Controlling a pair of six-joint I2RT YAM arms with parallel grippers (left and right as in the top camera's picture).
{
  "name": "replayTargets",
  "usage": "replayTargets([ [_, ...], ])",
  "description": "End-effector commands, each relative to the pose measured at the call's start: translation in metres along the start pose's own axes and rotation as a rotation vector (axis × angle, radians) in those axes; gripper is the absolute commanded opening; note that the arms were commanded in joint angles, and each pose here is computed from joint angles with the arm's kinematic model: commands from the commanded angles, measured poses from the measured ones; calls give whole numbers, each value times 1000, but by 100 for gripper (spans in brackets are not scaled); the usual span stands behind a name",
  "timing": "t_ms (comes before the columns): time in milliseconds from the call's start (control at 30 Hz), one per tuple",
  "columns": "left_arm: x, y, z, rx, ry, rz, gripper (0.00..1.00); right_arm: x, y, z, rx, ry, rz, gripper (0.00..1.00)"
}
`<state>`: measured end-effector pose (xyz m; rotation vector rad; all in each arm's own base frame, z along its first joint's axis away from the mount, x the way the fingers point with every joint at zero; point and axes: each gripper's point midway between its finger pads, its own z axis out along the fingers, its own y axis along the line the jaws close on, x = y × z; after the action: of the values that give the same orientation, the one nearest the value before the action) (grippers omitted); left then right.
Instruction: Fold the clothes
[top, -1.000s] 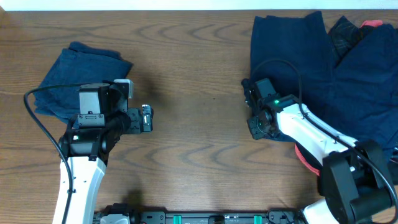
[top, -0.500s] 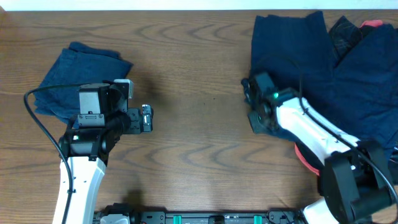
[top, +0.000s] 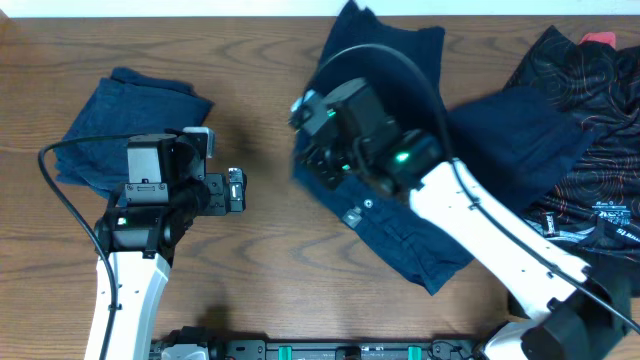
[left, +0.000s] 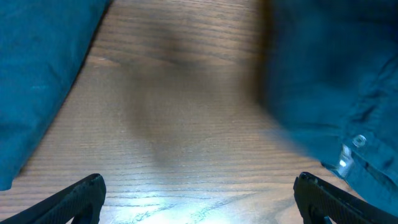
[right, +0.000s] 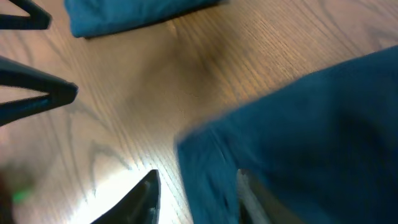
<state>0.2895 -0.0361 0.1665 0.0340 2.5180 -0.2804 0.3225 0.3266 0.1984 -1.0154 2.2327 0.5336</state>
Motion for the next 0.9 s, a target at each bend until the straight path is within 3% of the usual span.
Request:
replayTargets([
  [0, -7, -3, -4, 17, -18, -2, 98, 0, -37, 1, 226, -6, 80, 55],
  [67, -7, -3, -4, 17, -18, -3, 98, -1, -66, -12, 374, -29, 152, 64],
  [233, -7, -9, -2, 52, -13, -122, 98, 11, -124, -57, 577, -59, 350, 67],
  [633, 32, -35, 80, 126, 265, -249, 98, 100, -211, -124, 775, 119, 670, 73],
  [867, 40, -41, 139, 136, 307, -235, 99, 128, -225, -141, 815, 183, 754, 73],
])
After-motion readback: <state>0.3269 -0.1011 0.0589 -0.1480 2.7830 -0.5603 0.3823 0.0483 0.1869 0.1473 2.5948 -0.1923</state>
